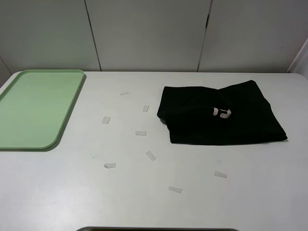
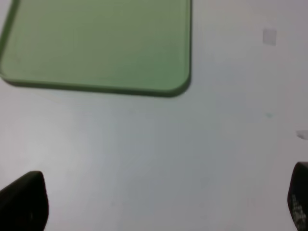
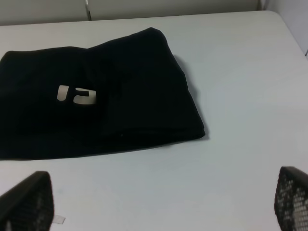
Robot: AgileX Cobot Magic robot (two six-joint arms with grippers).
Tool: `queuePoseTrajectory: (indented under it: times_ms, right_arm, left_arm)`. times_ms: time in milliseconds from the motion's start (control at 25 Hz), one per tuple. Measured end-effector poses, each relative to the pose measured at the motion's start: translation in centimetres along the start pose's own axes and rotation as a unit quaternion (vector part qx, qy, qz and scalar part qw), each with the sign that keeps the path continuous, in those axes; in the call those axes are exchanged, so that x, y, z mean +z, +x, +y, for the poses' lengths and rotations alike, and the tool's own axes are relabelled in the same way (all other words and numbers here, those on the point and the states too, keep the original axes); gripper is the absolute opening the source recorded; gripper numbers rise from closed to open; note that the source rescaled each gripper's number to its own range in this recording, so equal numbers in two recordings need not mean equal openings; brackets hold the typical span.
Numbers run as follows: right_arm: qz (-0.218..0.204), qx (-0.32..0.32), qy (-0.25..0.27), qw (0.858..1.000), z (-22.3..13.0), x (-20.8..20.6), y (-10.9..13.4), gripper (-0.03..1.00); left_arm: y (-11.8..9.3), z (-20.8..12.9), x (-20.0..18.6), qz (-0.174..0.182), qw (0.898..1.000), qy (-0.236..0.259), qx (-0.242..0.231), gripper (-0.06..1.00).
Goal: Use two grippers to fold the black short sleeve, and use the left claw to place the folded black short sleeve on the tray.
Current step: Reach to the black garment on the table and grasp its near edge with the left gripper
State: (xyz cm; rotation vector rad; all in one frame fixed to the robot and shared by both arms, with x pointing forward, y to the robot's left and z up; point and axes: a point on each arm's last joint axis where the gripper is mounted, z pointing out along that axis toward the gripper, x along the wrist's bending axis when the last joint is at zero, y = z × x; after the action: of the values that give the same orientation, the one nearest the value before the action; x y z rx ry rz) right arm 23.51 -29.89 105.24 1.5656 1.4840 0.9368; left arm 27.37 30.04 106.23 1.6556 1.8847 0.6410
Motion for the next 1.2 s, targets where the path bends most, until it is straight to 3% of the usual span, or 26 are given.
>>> queuePoseTrajectory:
  times_ms: [280,520,800,1200]
  right_arm:
    - [0.0,0.0,0.0,1.0,0.0,0.0,0.0,1.0]
    - [0.0,0.0,0.0,1.0,0.0,0.0,0.0,1.0]
    - [0.0,0.0,0.0,1.0,0.0,0.0,0.0,1.0]
    - [0.0,0.0,0.0,1.0,0.0,0.0,0.0,1.0]
  left_arm:
    - [-1.2,6.5,4.5,-0.026,0.997,0.074,0.024,1.0]
    - [-3.2,10.6,9.9,-0.056,0.992,0.099,0.055,1.0]
    - [-9.0,12.7,16.8,-0.103,0.98,0.123,0.116,1.0]
    - [-19.0,11.6,24.9,-0.154,0.966,0.14,0.152,1.0]
